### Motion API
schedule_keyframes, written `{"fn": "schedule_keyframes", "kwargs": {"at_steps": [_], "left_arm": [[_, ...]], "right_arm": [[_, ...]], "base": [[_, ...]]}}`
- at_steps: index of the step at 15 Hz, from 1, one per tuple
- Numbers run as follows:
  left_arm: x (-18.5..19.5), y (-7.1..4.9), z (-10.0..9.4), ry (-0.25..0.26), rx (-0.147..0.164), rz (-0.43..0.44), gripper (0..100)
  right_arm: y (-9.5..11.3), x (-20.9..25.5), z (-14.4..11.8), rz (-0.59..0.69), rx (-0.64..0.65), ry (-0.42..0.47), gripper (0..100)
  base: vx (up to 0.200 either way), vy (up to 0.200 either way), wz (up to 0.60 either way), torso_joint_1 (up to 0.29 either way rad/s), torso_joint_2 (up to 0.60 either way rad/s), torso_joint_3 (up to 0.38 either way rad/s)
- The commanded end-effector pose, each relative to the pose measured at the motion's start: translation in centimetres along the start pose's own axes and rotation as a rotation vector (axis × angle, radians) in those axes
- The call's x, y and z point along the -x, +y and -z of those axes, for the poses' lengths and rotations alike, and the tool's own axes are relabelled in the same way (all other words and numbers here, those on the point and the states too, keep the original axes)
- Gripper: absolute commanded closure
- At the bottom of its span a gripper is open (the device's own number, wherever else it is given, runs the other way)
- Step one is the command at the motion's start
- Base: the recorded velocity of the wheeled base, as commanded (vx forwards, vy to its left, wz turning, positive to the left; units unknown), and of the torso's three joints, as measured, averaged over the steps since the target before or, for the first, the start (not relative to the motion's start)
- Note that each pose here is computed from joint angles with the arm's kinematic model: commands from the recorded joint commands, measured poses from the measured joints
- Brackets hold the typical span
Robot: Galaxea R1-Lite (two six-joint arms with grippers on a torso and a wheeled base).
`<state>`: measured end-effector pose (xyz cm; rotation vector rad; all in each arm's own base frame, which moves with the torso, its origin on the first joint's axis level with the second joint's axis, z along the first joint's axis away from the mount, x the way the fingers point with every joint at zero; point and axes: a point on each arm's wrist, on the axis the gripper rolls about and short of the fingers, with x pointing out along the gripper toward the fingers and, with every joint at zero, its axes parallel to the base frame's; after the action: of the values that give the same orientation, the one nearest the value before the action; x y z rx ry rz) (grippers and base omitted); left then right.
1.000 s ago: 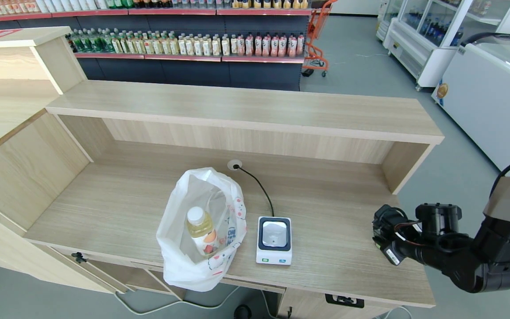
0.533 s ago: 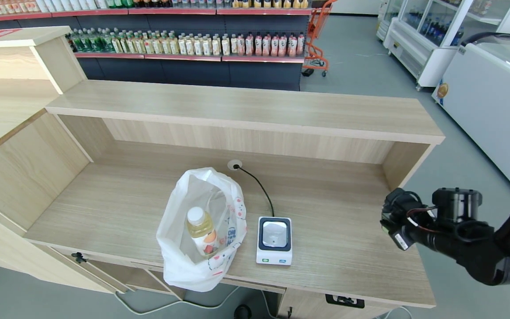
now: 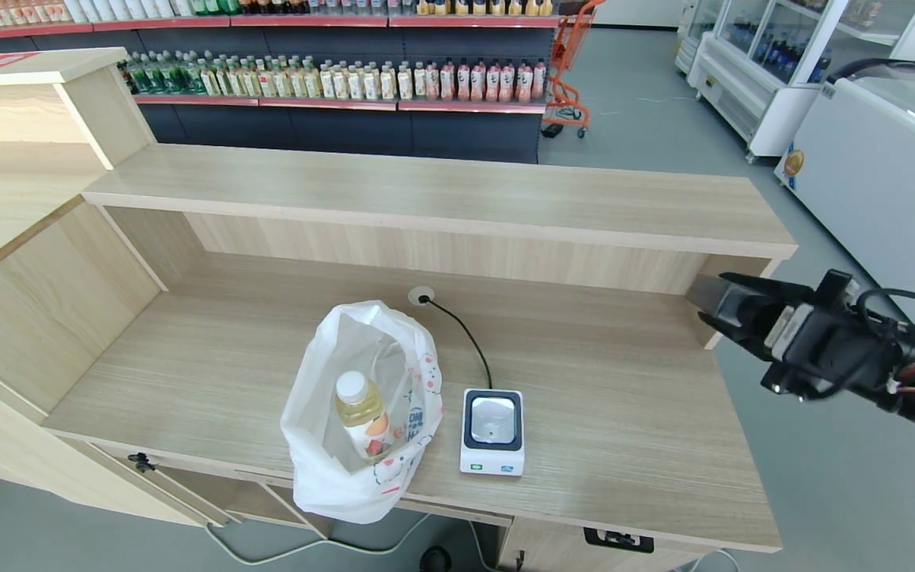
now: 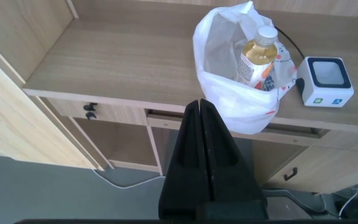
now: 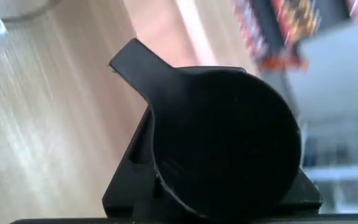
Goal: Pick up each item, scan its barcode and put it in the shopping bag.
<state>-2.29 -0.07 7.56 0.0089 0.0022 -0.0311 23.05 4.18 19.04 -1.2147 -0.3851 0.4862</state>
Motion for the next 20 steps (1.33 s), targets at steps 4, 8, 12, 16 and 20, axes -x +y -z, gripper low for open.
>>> {"fn": "schedule_keyframes", "kwargs": {"at_steps": [4,8,12,16,20], "left_arm": [[0.0,0.0,0.0,0.002,0.000,0.000,100],[0.0,0.0,0.0,0.001,0.000,0.000,100],[0.0,0.0,0.0,0.002,0.000,0.000,100],[0.0,0.0,0.0,0.001,0.000,0.000,100],[0.0,0.0,0.0,-0.001,0.000,0.000,100]], "right_arm": [[-1.4,1.1,-8.6,0.293,0.731,-0.676,100],[1.0,0.8,-13.1,0.404,0.884,-1.054,100],[0.0,1.8,-13.5,0.482,0.934,-1.076,100],[-0.4,2.4,-13.5,0.503,0.951,-1.081,100],[-0.6,3.4,-13.5,0.509,0.967,-1.134,100]], "base": [[0.000,0.000,0.00,0.000,0.00,0.000],[0.000,0.000,0.00,0.000,0.00,0.000],[0.000,0.000,0.00,0.000,0.00,0.000],[0.000,0.000,0.00,0.000,0.00,0.000],[0.000,0.000,0.00,0.000,0.00,0.000]]}}
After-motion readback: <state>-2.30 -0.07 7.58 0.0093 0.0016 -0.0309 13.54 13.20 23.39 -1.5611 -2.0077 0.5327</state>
